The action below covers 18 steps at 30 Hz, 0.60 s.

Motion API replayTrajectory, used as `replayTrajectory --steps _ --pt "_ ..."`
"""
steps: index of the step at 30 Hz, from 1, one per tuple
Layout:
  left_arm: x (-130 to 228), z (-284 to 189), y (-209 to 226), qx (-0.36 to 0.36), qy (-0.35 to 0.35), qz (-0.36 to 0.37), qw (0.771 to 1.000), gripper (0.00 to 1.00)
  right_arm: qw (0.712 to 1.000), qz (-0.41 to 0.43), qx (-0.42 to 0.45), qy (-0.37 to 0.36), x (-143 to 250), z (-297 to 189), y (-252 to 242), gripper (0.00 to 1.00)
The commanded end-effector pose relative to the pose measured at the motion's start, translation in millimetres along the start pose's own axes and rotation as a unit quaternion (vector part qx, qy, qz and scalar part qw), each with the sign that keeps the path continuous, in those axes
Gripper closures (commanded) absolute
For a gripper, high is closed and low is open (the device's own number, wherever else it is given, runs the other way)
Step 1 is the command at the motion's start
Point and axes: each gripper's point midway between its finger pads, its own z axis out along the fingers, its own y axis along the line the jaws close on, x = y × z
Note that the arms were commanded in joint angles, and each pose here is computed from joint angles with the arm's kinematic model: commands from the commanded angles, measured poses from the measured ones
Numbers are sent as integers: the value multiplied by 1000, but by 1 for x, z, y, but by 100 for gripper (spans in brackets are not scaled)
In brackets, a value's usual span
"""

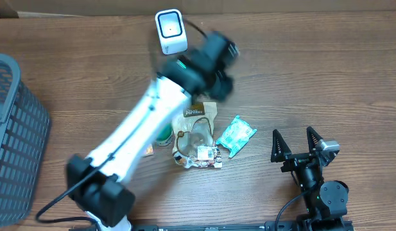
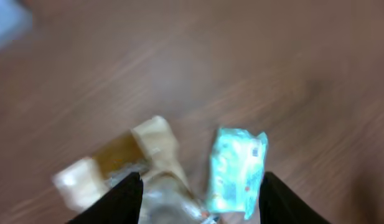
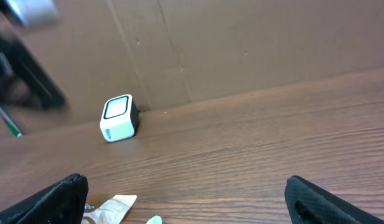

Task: Scan the item barcode
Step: 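Place the mint-green pack right of the PanTree bag and release, then move the left gripper into the basket toward the Kleenex tissue pack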

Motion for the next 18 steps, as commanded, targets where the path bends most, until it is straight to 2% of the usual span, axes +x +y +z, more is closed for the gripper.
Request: replayTrajectory --steps 1,4,8,12,18 --pt "-49 -77 42 -20 -85 -44 995 52 1000 1 1 -3 1 0 -1 0" --pt "-64 -135 86 -51 -128 -88 987 52 1000 1 1 -4 1 0 -1 0" --pt "-62 -205 147 -100 -179 -150 967 55 1000 1 1 -4 1 0 -1 0" --pt "-36 -268 208 -162 -214 -219 938 55 1000 1 1 -4 1 0 -1 0" --pt "27 -321 287 -246 -215 -333 885 50 1000 1 1 -3 1 0 -1 0"
